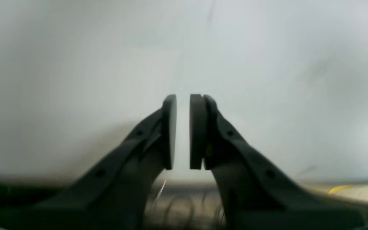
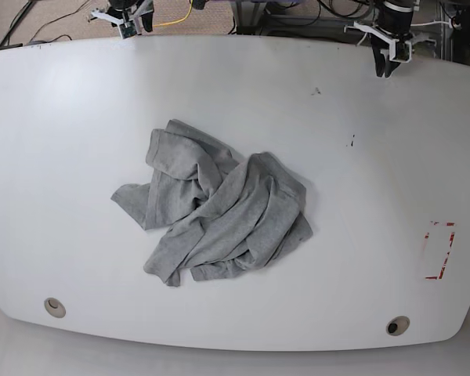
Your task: Layout the t-shirt on the table in an organized manner, then fold the t-shirt properly
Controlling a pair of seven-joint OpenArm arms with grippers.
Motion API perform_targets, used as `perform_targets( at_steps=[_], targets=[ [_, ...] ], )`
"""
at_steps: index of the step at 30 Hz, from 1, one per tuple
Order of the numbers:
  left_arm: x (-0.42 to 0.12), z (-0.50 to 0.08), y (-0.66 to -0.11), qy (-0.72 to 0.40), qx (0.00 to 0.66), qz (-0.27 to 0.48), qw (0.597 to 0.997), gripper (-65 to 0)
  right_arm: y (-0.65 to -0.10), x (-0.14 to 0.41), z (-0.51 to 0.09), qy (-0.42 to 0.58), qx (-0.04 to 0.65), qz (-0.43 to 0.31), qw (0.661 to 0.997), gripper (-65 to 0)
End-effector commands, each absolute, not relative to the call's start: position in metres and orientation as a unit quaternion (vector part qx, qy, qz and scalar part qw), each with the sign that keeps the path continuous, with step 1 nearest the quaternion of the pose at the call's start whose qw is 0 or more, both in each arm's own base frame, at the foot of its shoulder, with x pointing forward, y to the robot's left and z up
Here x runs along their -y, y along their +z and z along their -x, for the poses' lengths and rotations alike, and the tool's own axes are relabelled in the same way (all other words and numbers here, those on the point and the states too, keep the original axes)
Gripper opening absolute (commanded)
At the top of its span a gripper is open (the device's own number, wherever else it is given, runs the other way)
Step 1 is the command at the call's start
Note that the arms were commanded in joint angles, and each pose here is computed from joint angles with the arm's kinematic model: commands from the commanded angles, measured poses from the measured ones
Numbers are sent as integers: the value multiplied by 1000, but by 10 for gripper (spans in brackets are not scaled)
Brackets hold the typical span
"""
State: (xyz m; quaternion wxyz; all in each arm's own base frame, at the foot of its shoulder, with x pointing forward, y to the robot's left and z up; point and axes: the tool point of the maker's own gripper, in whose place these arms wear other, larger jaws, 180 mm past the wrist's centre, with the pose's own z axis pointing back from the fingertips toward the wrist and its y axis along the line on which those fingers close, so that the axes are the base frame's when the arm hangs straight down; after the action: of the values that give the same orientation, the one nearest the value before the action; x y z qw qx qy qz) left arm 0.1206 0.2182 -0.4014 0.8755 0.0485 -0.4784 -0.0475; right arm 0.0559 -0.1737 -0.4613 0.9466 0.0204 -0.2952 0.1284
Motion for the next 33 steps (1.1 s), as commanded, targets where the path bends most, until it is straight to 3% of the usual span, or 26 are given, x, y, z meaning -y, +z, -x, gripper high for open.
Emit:
perform_targets(
  at_steps=[1, 6, 12, 33],
  targets=[
    [-219, -121, -394, -60, 490, -54, 868, -585, -442, 171, -78, 119, 357, -27, 926, -530],
    [-218, -120, -395, -60, 487, -54, 869, -586, -434, 171, -83, 123, 367, -23, 922, -544],
    [-222, -123, -388, -59, 496, -60, 864, -586, -430, 171, -77, 128, 359, -21, 924, -618],
    [-235, -125, -376, -58, 504, -78, 858, -583, -433, 171, -41, 129, 319, -26, 939, -617]
  ],
)
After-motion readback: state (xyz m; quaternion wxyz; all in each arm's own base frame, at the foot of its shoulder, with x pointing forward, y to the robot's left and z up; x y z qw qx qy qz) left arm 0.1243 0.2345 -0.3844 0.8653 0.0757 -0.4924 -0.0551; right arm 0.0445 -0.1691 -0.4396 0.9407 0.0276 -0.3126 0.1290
